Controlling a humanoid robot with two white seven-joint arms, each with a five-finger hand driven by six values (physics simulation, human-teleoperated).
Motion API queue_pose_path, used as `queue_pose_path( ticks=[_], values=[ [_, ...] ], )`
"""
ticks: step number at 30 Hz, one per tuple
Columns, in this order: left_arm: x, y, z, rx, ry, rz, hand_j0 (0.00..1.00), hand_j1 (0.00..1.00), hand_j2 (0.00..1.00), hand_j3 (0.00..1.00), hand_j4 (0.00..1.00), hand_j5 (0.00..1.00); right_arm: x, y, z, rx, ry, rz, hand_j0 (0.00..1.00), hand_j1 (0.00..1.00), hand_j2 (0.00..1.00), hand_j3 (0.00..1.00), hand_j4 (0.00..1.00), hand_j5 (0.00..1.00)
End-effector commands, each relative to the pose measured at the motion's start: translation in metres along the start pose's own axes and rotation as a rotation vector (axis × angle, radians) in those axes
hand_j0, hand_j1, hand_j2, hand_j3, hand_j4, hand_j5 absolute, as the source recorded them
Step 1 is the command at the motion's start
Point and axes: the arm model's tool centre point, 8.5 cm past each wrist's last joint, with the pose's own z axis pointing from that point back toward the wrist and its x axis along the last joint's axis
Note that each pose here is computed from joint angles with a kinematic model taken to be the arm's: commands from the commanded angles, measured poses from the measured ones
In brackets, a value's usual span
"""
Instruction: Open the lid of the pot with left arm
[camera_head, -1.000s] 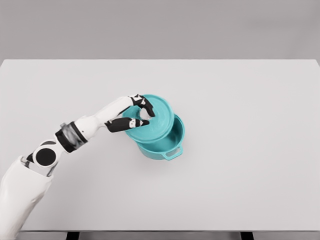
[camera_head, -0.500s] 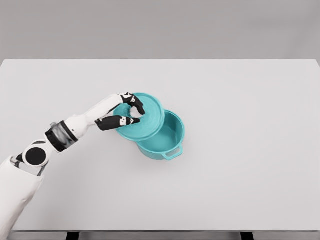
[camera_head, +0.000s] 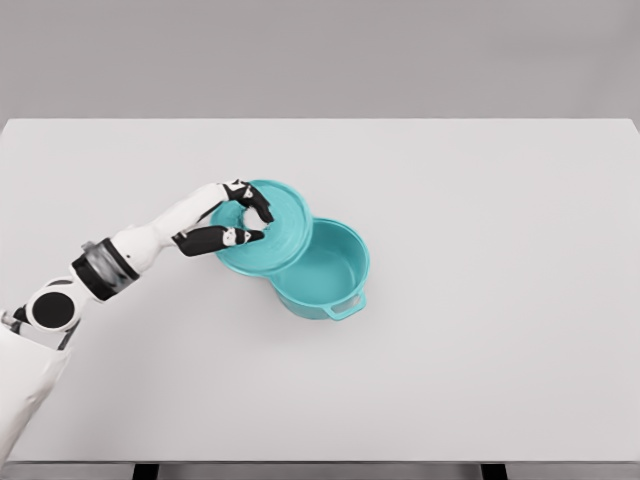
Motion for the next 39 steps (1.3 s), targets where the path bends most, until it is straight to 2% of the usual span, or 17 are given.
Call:
queue_pose_path(
  ticks=[1,11,19,28,30,35,38,39],
  values=[
    [-0.002,0.004,0.003,0.003,0.007,0.000,0.42,0.42,0.42,0.42,0.42,0.42,0.000,0.000,0.000,0.000,0.000,0.000,1.00,1.00,1.00,1.00,1.00,1.00],
    [-0.009,0.010,0.008,0.018,0.050,0.007,0.42,0.42,0.42,0.42,0.42,0.42,0.000,0.000,0.000,0.000,0.000,0.000,1.00,1.00,1.00,1.00,1.00,1.00],
    [-0.019,0.025,0.020,0.049,0.090,-0.004,0.43,0.43,0.43,0.43,0.43,0.43,0.000,0.000,0.000,0.000,0.000,0.000,1.00,1.00,1.00,1.00,1.00,1.00],
    [-0.034,0.042,0.040,0.086,0.141,0.019,0.44,0.44,0.44,0.44,0.44,0.44,0.000,0.000,0.000,0.000,0.001,0.000,1.00,1.00,1.00,1.00,1.00,1.00],
    [-0.038,0.050,0.049,0.092,0.163,0.004,0.44,0.44,0.44,0.44,0.44,0.44,0.000,0.000,0.000,0.000,0.000,0.000,1.00,1.00,1.00,1.00,1.00,1.00],
    [-0.041,0.053,0.052,0.099,0.175,0.009,0.44,0.44,0.44,0.44,0.44,0.44,0.000,0.000,0.000,0.000,0.000,0.000,1.00,1.00,1.00,1.00,1.00,1.00],
    [-0.043,0.052,0.053,0.099,0.182,0.011,0.49,0.49,0.49,0.49,0.49,0.49,0.000,0.000,0.000,0.000,0.000,0.000,1.00,1.00,1.00,1.00,1.00,1.00],
    [-0.044,0.052,0.053,0.096,0.184,0.009,0.66,0.66,0.66,0.66,0.66,0.66,0.000,0.000,0.000,0.000,0.000,0.000,1.00,1.00,1.00,1.00,1.00,1.00]
  ],
)
